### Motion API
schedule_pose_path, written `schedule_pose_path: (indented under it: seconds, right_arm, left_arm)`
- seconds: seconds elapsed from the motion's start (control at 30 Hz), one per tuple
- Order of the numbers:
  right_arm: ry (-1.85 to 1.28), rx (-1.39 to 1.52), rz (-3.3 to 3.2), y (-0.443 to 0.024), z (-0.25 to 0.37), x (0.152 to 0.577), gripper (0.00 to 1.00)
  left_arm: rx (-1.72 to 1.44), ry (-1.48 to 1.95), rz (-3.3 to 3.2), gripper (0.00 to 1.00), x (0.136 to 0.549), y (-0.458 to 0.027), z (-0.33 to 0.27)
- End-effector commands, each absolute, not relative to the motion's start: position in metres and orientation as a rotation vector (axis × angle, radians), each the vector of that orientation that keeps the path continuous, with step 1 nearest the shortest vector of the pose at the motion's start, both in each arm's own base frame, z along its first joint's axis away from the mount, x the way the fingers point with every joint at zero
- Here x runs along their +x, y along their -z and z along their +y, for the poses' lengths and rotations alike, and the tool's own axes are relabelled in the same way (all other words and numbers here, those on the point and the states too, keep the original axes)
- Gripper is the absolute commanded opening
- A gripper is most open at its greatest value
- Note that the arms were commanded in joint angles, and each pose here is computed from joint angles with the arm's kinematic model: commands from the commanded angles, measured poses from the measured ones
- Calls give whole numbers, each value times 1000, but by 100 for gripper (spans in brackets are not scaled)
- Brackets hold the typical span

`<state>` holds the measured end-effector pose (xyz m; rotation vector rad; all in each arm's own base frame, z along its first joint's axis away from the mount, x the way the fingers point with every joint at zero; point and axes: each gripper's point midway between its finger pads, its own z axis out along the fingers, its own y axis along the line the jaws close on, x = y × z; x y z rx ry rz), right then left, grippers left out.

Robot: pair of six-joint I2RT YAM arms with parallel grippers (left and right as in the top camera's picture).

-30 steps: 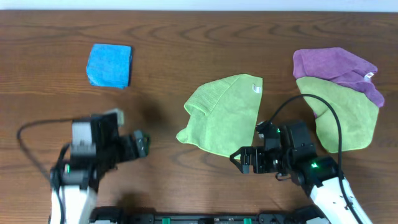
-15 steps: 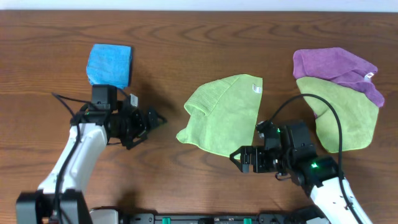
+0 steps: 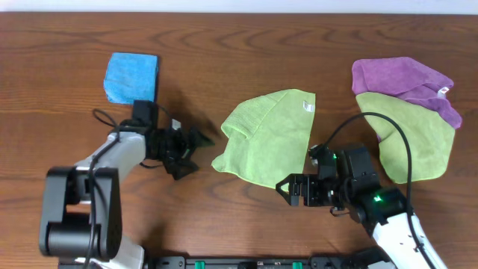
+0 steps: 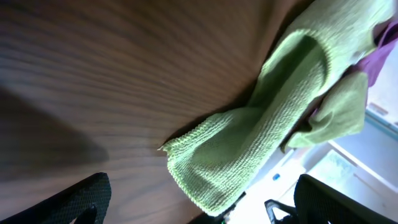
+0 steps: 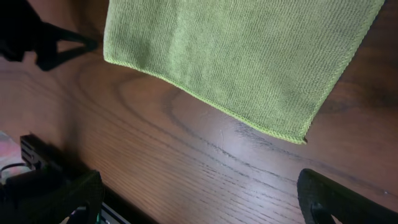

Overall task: Fold the cloth
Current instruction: 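Reach the left gripper to the green cloth's left corner and grasp it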

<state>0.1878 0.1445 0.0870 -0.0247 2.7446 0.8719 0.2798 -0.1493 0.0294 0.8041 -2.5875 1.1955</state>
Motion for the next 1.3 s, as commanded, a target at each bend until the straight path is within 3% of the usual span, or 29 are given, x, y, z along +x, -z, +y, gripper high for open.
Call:
schedule_pose_path:
  seconds: [0.0,0.13,0.17,0.3,0.5,0.77,1.03,1.27]
  right_arm:
    - [-867,24,2736,-88,141,191,99]
    - [-869,21,2730,-88,142,192,99]
    - [-869,21,2729,-89,142,193,99]
    - [-869,21,2729,-89,142,193,99]
    - [-869,21,2729,-89,142,193,99]
    - [-869,21,2729,-89,142,193,99]
    - [-868,21,2729,-89,142,193,99]
    - [-869,21,2728,-89,142,193,99]
  left_arm:
    - [785,-1224,-2544,96,281,-34,-165]
    - [779,-1197,-2561,100,280,-32,-176]
    - [789,-1169,-2570,95,279,-29,-177]
    - [809,-1122,-2582,92,277,-25,-180]
    - [819,-1105,-2590,91,277,-23,-179]
    - [964,-985,-2539,71,269,-14,-171]
    - [1150,-864,-2425,60,250,2,-164]
    - [1146,-814,-2452,61,244,8,-166]
